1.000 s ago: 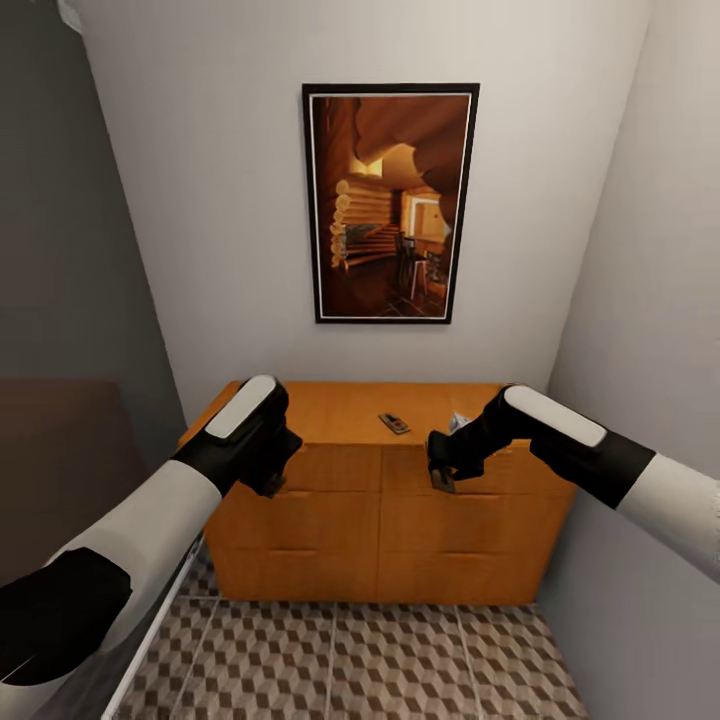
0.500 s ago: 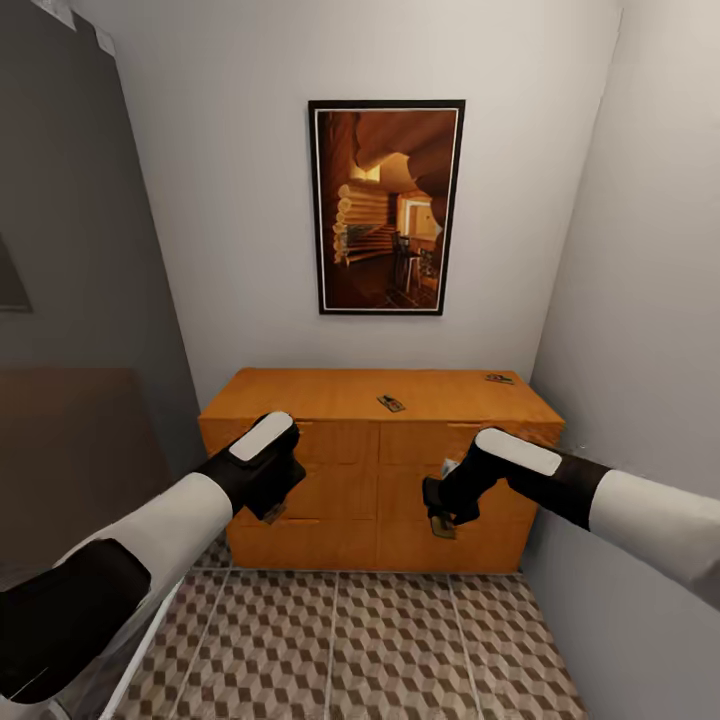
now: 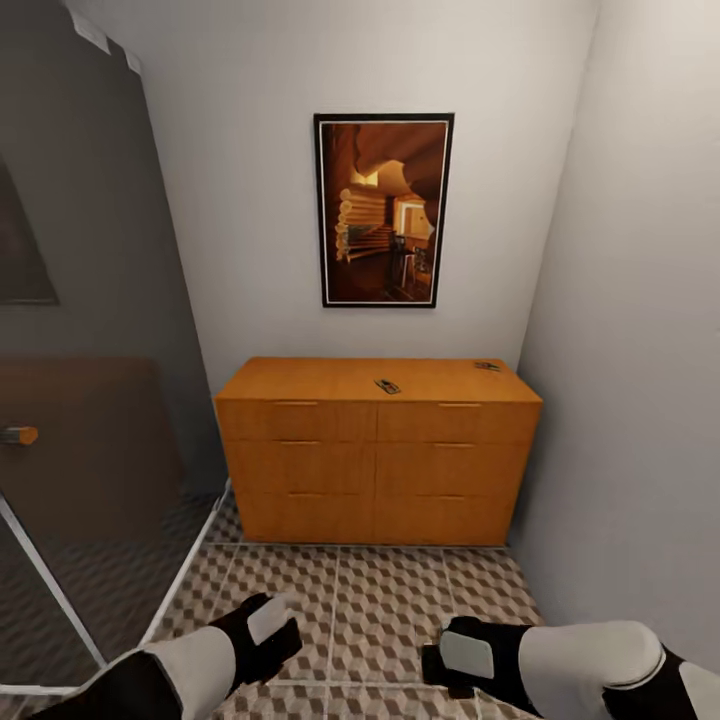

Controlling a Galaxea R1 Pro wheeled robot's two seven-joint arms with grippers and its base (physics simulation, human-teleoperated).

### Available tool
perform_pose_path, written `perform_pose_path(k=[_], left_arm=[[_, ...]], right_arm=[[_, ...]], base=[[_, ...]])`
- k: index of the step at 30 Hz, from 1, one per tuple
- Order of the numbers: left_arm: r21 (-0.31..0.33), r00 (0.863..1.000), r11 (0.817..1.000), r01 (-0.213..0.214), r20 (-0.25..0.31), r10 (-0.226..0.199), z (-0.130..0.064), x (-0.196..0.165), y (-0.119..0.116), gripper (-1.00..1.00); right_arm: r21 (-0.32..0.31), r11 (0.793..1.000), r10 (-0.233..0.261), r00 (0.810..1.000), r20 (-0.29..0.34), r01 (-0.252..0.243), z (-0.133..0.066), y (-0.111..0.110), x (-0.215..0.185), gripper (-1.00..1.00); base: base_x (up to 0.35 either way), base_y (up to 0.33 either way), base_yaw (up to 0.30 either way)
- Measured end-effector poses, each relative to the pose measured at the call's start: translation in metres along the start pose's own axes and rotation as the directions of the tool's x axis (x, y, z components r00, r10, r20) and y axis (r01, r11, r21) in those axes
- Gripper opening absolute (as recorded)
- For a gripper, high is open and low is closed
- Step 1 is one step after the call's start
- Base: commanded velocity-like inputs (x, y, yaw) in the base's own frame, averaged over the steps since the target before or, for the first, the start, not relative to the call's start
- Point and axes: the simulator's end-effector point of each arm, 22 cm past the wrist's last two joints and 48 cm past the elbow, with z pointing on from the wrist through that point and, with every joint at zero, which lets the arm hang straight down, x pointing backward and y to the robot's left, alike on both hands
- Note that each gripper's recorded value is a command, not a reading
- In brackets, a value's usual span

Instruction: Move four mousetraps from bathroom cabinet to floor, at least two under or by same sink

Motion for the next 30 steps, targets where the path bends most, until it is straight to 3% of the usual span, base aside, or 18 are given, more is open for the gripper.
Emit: perform_pose_path(k=[2,3,5,7,10,13,17,21,25,30], left_arm=[[0.024,0.990,0.990,-0.139,0.018,0.138,0.023,0.037,0.023,-1.00],[0.032,0.984,0.984,-0.175,0.039,0.174,0.031,0.046,0.035,-1.00],[0.025,0.976,0.978,-0.206,0.079,0.204,0.041,0.046,0.064,-1.00],[0.007,0.975,0.979,-0.203,0.099,0.201,0.046,0.041,0.090,-1.00],[-0.005,0.978,0.982,-0.189,0.089,0.188,0.048,0.044,0.104,-1.00],[0.013,0.981,0.982,-0.189,0.058,0.188,0.049,0.054,0.099,-1.00],[0.087,0.980,0.976,-0.199,0.023,0.198,0.046,0.078,0.063,-1.00],[0.118,0.979,0.972,-0.203,0.020,0.202,0.044,0.087,0.045,-1.00],[0.102,0.981,0.976,-0.191,0.031,0.189,0.046,0.088,0.052,-1.00],[0.077,0.995,0.992,-0.103,0.019,0.102,0.051,0.088,0.076,-1.00]], right_arm=[[-0.004,0.999,0.036,0.999,-0.008,-0.036,0.018,-0.011,0.037,-1.00],[-0.026,0.999,0.048,0.999,-0.013,-0.048,0.024,-0.012,0.052,-1.00],[-0.093,0.994,0.056,0.998,-0.028,-0.059,0.032,-0.010,0.076,-1.00],[-0.127,0.990,0.058,0.997,-0.040,-0.063,0.037,-0.023,0.095,-1.00],[-0.124,0.990,0.066,0.998,-0.007,-0.066,0.042,-0.049,0.101,-1.00],[-0.109,0.991,0.077,0.996,0.035,-0.073,0.043,-0.069,0.096,-1.00],[-0.087,0.993,0.082,0.995,0.048,-0.078,0.043,-0.085,0.096,-1.00],[-0.071,0.994,0.084,0.995,0.052,-0.081,0.043,-0.094,0.096,-1.00],[-0.055,0.995,0.088,0.995,0.055,-0.085,0.044,-0.104,0.095,-1.00],[-0.036,0.995,0.092,0.994,0.060,-0.090,0.043,-0.117,0.094,-1.00]], base=[[-0.335,0.053,0.000],[-0.335,0.083,0.000],[-0.323,0.097,0.000],[-0.178,0.056,0.000],[-0.064,0.020,0.000],[-0.020,0.006,0.000],[-0.006,0.002,0.000],[-0.119,0.016,0.000],[-0.279,0.009,0.002],[-0.319,0.058,0.165]])
